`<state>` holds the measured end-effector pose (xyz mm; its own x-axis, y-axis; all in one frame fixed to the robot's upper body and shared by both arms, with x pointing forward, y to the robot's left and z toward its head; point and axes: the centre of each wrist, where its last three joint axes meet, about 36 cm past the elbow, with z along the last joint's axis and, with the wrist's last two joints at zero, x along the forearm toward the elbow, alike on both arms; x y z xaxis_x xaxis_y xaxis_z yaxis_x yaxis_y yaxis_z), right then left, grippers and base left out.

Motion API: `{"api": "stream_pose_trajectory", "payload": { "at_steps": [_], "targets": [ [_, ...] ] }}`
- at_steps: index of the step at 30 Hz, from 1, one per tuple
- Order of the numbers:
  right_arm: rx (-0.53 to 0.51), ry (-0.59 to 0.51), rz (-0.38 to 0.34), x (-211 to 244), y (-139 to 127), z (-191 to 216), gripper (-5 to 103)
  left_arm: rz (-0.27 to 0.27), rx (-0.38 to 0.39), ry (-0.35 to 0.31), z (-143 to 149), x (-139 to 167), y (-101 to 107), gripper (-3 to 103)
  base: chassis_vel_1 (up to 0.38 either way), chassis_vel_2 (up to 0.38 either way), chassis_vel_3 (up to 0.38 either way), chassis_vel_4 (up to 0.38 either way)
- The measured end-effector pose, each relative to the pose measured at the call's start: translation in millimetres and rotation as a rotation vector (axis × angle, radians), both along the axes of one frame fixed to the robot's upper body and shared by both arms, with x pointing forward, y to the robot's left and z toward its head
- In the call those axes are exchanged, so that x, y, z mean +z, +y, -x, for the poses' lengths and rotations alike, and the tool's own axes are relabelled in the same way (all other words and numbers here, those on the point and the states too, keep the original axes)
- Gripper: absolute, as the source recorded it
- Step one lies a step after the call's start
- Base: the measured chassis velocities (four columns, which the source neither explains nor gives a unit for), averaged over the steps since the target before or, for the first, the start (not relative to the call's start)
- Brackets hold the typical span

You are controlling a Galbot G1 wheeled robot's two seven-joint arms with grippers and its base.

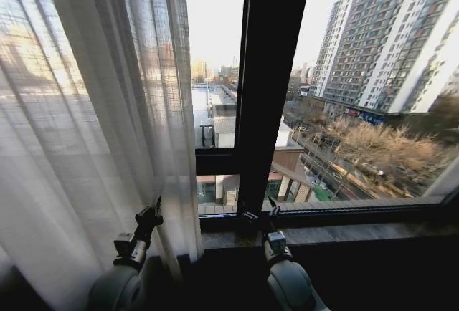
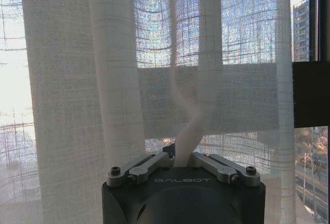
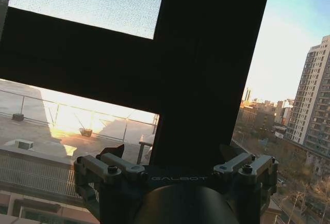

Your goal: Open the curtains by pulling them apart, changing their state from closed to fully open.

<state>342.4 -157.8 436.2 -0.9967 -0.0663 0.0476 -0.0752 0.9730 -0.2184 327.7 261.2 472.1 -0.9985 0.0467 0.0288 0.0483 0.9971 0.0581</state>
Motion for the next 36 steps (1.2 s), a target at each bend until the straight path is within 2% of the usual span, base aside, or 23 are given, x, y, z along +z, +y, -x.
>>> {"api": "stream_pose_trajectory", "payload": {
  "at_steps": [15, 36],
  "targets": [
    [0.012, -0.003, 0.007, 0, 1, -1, 100, 0.009, 0.010, -0.008, 7, 5, -1, 0, 0.215, 0.205, -0.215, -0.205],
    [0.020, -0.021, -0.002, 8, 0, 7, 100, 0.020, 0.016, -0.020, 19, 12, -5, 0, 0.345, 0.352, -0.343, -0.339]
  ]
}}
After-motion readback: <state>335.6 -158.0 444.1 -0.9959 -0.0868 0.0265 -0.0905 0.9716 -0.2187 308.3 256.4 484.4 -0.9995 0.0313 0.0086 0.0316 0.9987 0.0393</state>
